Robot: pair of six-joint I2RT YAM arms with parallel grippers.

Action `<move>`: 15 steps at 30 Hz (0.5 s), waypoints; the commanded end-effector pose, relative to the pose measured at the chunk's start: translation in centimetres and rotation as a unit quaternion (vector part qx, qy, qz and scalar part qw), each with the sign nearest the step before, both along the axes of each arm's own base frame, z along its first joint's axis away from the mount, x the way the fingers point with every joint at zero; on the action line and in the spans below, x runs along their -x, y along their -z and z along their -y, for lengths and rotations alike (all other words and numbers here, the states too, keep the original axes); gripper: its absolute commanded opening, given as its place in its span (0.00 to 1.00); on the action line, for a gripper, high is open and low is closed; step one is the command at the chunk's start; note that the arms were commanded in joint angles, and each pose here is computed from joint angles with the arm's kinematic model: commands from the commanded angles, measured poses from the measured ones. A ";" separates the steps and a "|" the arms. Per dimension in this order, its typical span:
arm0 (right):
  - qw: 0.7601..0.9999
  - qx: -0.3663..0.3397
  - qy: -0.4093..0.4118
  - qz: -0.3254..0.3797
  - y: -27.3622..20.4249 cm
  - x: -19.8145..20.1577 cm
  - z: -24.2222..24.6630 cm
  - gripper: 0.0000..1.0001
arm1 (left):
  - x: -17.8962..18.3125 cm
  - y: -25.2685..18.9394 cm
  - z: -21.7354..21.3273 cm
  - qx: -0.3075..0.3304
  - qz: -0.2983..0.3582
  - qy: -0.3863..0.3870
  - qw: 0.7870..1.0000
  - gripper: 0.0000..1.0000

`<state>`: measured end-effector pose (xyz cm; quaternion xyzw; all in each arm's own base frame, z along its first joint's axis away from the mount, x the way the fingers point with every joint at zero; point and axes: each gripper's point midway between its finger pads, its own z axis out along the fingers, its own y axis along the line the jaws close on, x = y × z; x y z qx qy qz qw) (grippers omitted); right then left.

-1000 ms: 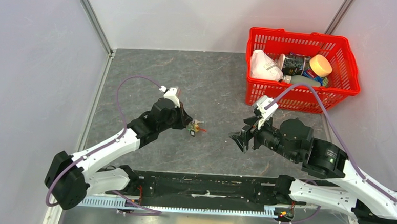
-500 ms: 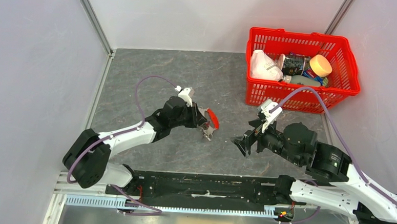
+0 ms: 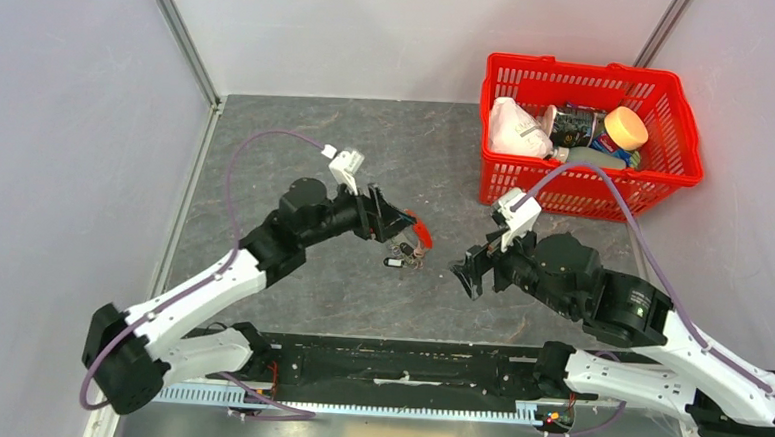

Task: Put the keys on the keyring

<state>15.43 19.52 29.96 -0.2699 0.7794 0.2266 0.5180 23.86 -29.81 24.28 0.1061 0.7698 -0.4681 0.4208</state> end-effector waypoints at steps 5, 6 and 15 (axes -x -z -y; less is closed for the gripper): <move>0.998 -0.025 0.054 0.033 -5.1 -2.1 0.0 0.97 | 2.4 -7.5 -2.6 -0.039 0.110 0.026 0.993 0.83; 0.997 -0.021 0.069 0.036 -5.3 -2.5 0.2 0.97 | 2.4 -8.1 -3.0 -0.044 0.122 0.024 0.991 0.83; 0.989 -0.029 0.133 0.056 -6.9 -4.5 0.6 0.97 | 3.6 -12.2 -6.8 -0.092 0.211 -0.004 0.973 0.84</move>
